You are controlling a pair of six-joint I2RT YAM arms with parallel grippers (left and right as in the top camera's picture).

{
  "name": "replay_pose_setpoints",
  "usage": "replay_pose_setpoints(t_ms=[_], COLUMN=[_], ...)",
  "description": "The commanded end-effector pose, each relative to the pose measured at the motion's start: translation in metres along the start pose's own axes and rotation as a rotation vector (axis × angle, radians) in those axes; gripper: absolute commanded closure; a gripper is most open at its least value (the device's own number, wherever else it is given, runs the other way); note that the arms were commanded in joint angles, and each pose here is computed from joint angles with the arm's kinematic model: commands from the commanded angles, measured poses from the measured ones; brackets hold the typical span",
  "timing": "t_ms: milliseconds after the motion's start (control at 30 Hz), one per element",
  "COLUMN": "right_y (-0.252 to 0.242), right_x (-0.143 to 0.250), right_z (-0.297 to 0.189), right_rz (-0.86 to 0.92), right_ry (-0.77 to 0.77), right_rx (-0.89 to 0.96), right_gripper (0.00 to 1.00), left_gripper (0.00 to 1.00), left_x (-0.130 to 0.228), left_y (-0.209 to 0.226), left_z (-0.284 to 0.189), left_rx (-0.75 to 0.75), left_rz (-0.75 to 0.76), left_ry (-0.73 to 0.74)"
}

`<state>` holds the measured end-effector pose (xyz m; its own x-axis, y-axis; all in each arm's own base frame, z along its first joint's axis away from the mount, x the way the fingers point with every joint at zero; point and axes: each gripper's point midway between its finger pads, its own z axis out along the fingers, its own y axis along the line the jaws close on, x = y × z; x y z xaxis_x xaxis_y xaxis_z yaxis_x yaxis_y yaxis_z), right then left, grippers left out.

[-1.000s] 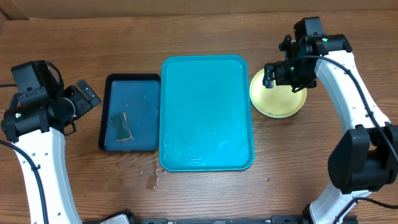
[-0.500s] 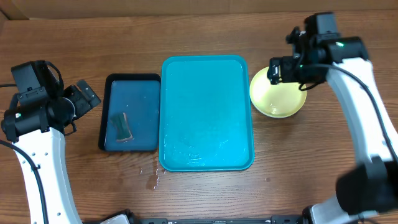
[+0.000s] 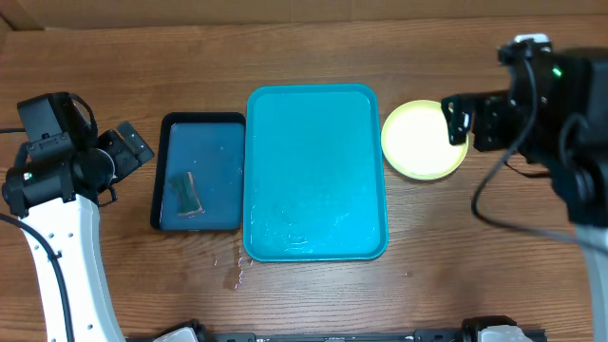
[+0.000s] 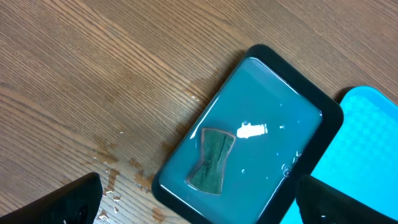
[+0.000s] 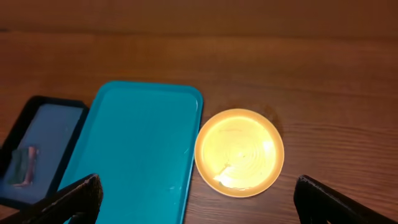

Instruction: Clean dirty plates on tray and stack at the side

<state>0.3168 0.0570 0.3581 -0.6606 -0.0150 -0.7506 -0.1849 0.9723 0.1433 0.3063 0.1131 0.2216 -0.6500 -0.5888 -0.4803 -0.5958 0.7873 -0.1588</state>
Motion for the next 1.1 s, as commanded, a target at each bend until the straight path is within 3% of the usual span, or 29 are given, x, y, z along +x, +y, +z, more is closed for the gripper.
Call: replay_pose_setpoints(t_ms=[0, 400, 667, 867, 1067], right_y=[0.007, 0.019, 0.023, 0.022, 0.009], right_x=[-0.007, -0.002, 0.029, 0.07, 0.108], right_z=[-0.032, -0.128, -0.182, -0.193, -0.168], right_rz=[-0.022, -0.06, -0.075, -0.076, -0.057], right_ry=[-0.087, -0.334, -0.476, -0.533, -0.574], right_rx=[-0.007, 0.004, 0.022, 0.03, 0.08], right_gripper=[0.0, 0.0, 0.0, 0.0, 0.0], left_gripper=[0.0, 0.0, 0.0, 0.0, 0.0], left_x=[-0.003, -0.003, -0.003, -0.003, -0.003], left_y=[-0.002, -0.002, -0.002, -0.002, -0.002], left_z=[-0.001, -0.001, -0.001, -0.001, -0.001], left_rx=[0.006, 0.006, 0.006, 0.006, 0.006], left_rz=[-0.009, -0.009, -0.009, -0.009, -0.009], left_ry=[-0.004, -0.004, -0.004, -0.004, -0.004])
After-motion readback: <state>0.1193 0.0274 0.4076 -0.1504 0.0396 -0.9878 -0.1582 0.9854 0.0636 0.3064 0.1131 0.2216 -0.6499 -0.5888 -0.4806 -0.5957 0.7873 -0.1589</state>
